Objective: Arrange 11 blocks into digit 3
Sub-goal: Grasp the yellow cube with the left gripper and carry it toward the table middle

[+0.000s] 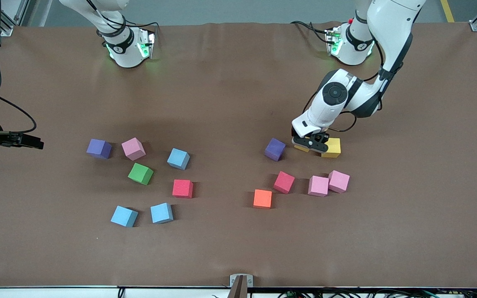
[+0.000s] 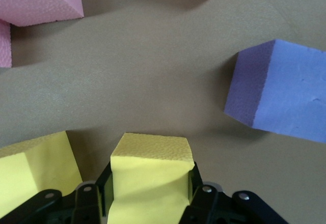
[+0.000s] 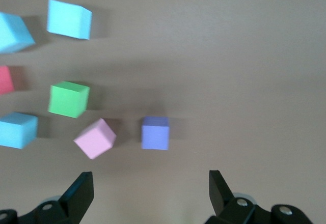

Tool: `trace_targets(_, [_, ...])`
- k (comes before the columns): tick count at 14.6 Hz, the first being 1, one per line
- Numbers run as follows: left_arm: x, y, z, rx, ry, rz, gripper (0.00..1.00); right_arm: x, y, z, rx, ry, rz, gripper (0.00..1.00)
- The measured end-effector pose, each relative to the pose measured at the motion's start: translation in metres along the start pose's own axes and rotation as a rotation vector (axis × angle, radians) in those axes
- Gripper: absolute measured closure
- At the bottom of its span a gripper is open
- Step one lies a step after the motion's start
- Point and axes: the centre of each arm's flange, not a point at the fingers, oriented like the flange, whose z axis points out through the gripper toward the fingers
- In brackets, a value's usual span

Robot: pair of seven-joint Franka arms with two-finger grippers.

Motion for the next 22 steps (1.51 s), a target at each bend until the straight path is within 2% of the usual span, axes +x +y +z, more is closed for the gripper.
trace_targets(2, [0.0, 0.001, -0.002, 0.009, -0.017, -0.038, 0.47, -0.002, -0.034, -0.005, 0.034, 0.009, 0.066, 0.0])
trace_targets(6, [-0.002, 0.031, -0.023, 0.054, -0.088, -0.136, 0.47, -0.009, -0.135, 0.006, 0.031, 0.023, 0.145, 0.0])
trace_targets(9, [-0.006, 0.085, -0.051, 0.051, -0.076, -0.191, 0.47, -0.016, -0.203, 0.032, 0.018, 0.023, 0.112, 0.0])
trace_targets(14, [-0.024, 0.17, -0.07, 0.008, -0.051, -0.258, 0.48, -0.042, -0.302, 0.115, 0.03, 0.067, 0.186, 0.0])
trace_targets(18, [-0.046, 0.242, -0.054, -0.021, -0.092, -0.296, 0.48, -0.053, -0.313, 0.172, 0.045, 0.094, 0.225, 0.0])
trace_targets(22, [-0.043, 0.272, -0.03, -0.02, -0.104, -0.301, 0.48, -0.067, -0.315, 0.221, 0.079, 0.144, 0.248, 0.0])
